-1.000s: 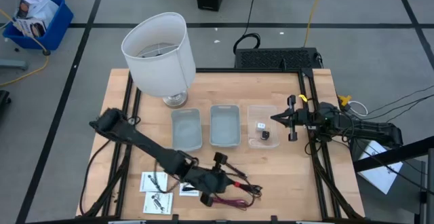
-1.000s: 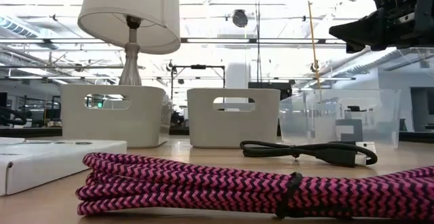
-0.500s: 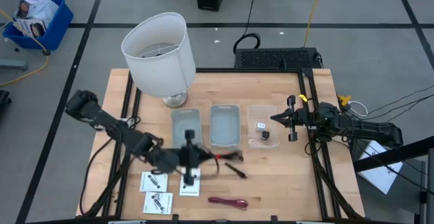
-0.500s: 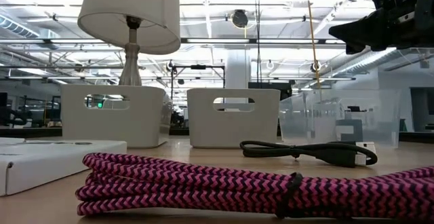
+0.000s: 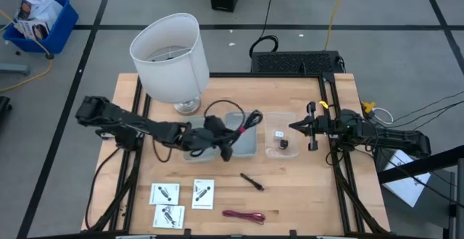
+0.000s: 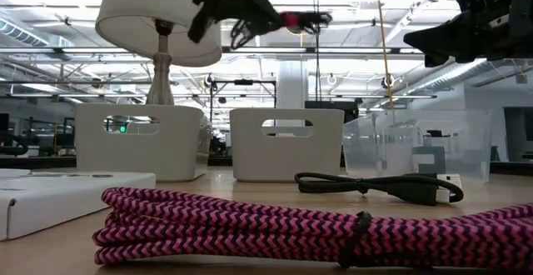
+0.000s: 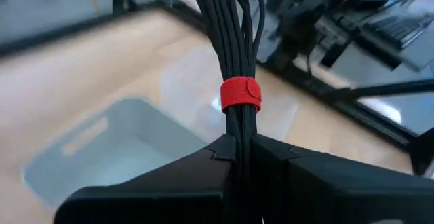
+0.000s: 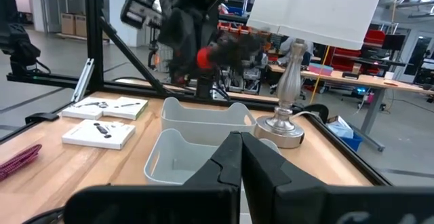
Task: Pick and place items into bin
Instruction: Put the bottom black charger cable into the right gray bin
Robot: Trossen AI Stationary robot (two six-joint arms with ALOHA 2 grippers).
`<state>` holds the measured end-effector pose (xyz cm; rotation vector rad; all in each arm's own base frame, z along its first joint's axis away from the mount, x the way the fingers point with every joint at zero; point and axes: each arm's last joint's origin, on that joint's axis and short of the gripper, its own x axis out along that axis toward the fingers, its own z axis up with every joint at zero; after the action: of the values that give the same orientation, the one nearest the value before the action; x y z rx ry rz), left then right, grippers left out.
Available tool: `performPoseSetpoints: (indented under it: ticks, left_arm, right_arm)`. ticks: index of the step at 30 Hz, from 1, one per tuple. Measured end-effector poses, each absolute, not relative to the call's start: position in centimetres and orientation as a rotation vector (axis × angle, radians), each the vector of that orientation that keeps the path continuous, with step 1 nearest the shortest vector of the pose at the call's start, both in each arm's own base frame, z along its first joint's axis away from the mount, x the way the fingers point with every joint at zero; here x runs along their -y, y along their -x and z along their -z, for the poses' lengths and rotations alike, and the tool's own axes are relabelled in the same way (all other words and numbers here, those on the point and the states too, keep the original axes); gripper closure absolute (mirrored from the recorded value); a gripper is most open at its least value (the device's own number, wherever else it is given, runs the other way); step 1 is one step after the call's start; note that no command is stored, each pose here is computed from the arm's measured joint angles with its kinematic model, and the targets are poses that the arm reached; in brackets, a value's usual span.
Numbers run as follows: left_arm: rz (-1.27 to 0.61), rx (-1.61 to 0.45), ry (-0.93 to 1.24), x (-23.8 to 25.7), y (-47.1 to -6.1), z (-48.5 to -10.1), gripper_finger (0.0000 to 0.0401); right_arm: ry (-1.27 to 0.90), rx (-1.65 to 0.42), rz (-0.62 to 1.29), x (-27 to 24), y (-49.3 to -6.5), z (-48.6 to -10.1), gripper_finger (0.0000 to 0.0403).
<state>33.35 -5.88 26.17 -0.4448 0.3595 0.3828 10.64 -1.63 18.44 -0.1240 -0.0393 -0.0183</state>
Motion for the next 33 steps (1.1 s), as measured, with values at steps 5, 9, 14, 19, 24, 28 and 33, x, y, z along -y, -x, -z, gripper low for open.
performPoseSetpoints:
  ticks: [5, 9, 14, 19, 24, 28, 33]
  left_arm:
    - [-0.376, -0.644, 0.537, 5.6, -35.7, -25.0, 0.0378]
    - [-0.423, -0.788, 0.529, 5.2, -37.5, -25.9, 0.0378]
    - [-0.455, -0.887, 0.510, 4.7, -38.3, -28.1, 0.0378]
    - [-0.433, -0.985, 0.570, 4.0, -37.9, -28.6, 0.0376]
    - [-0.419, -1.055, 0.627, 2.6, -37.8, -28.2, 0.0378]
    - [-0.412, -1.078, 0.635, 1.5, -38.0, -27.7, 0.0378]
    - [-0.439, -1.134, 0.636, 0.2, -38.3, -26.6, 0.0378]
  right_arm:
    - [0.122, 0.031, 0.018, 1.6, -10.7, -18.4, 0.0403]
    - [0.121, 0.025, 0.018, 1.7, -10.8, -18.3, 0.0403]
    - [0.118, 0.019, 0.017, 1.7, -10.8, -18.3, 0.0403]
    - [0.118, 0.017, 0.017, 1.7, -10.8, -18.2, 0.0403]
    - [0.120, 0.023, 0.017, 1.7, -10.8, -18.3, 0.0403]
    - [0.121, 0.024, 0.017, 1.7, -10.8, -18.3, 0.0403]
    - [0.121, 0.027, 0.018, 1.7, -10.8, -18.3, 0.0403]
